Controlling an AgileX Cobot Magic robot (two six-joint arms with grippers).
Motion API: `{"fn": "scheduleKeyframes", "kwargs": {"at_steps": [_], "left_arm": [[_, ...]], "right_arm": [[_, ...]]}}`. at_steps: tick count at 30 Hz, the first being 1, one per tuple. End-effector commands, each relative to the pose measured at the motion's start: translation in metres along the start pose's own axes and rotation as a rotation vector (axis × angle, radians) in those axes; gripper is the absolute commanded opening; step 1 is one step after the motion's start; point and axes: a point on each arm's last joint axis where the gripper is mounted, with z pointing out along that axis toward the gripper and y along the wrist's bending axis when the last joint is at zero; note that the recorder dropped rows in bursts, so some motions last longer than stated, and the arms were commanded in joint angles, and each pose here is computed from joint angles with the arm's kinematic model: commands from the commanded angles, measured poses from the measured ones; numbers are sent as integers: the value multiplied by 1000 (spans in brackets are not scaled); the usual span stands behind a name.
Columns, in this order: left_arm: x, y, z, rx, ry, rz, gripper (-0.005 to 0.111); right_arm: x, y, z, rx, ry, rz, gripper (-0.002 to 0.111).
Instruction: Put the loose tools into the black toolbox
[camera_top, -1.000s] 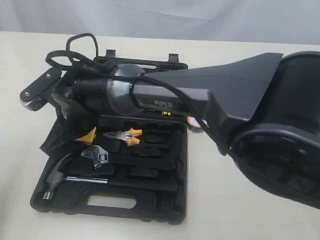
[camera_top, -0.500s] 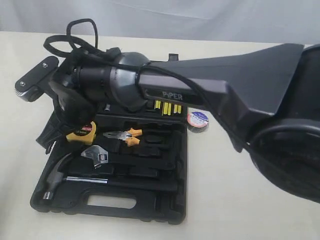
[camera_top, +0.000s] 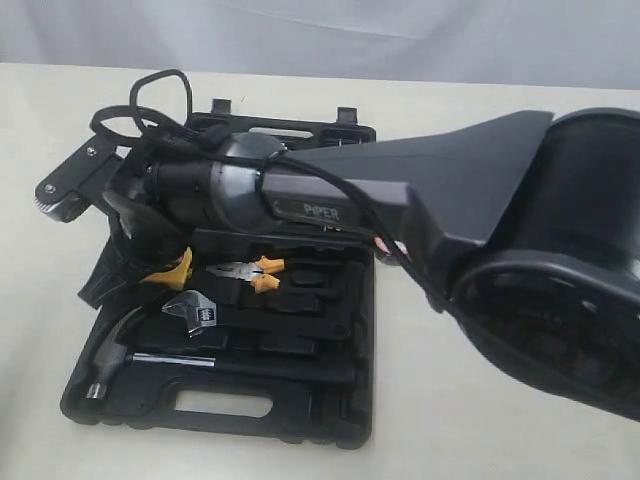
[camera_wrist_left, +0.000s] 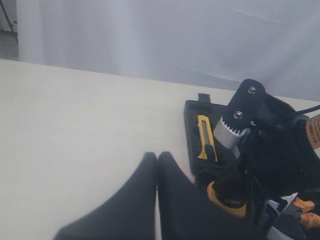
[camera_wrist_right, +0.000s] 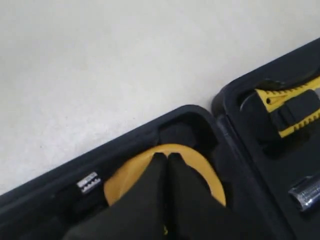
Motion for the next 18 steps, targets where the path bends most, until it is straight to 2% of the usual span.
{"fn": "scheduleKeyframes", "kwargs": {"at_steps": [1, 6, 11, 18], "left_arm": [[-1, -1, 0, 7, 3, -7, 0], [-1, -1, 0, 7, 3, -7, 0], [-1, -1, 0, 7, 3, -7, 0], [-1, -1, 0, 7, 3, -7, 0]], "right_arm": [[2, -7, -21, 15, 74, 13, 0], [-13, -20, -76, 41, 46, 8, 0], [-13, -35, -133, 98, 104, -14, 0], [18, -53, -206, 187, 124, -10, 0]]}}
